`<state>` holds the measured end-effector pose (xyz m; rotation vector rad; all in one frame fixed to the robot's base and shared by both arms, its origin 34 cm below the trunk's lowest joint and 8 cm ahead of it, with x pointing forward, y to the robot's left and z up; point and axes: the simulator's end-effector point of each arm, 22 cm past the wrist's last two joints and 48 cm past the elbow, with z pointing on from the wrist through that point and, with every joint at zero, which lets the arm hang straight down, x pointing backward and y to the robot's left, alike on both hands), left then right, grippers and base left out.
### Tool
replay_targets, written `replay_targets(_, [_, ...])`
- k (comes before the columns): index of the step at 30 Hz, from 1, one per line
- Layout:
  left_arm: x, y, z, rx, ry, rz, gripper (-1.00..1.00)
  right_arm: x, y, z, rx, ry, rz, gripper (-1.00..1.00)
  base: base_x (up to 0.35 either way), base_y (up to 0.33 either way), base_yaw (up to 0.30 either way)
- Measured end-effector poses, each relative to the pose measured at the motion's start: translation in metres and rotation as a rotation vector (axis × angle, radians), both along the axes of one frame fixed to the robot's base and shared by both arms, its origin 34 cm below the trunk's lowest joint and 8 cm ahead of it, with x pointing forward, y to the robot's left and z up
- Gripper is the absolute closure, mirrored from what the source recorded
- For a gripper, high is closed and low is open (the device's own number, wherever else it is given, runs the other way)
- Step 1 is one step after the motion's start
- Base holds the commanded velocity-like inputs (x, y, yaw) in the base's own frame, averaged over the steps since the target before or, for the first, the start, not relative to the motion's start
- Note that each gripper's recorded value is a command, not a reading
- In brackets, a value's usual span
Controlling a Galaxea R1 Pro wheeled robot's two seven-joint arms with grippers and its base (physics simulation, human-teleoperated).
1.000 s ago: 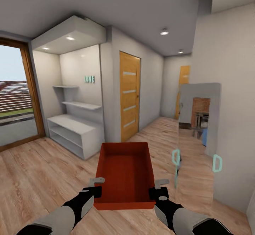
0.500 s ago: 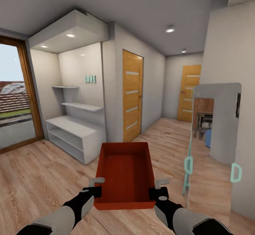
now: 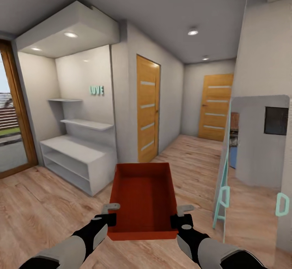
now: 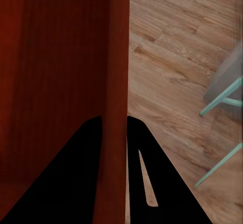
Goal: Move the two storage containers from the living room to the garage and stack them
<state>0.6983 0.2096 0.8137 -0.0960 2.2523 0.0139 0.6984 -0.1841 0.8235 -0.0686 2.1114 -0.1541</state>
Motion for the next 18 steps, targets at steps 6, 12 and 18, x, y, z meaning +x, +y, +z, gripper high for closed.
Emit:
replay_targets(6, [0.0, 0.0, 0.0, 0.0, 0.0, 0.0, 1.0, 0.0, 0.0, 0.0, 0.0, 0.0, 0.0, 1.0, 0.303, 0.215, -0.285])
replay_targets(12, [0.0001, 0.0, 0.0001, 0.0, 0.0, 0.0, 1.0, 0.0, 0.0, 0.0, 0.0, 0.0, 0.0, 1.0, 0.303, 0.215, -0.286])
replay_targets(18, [0.0, 0.0, 0.0, 0.0, 0.0, 0.0, 1.0, 0.0, 0.0, -0.0001, 0.0, 0.0, 0.0, 1.0, 0.303, 0.215, -0.286])
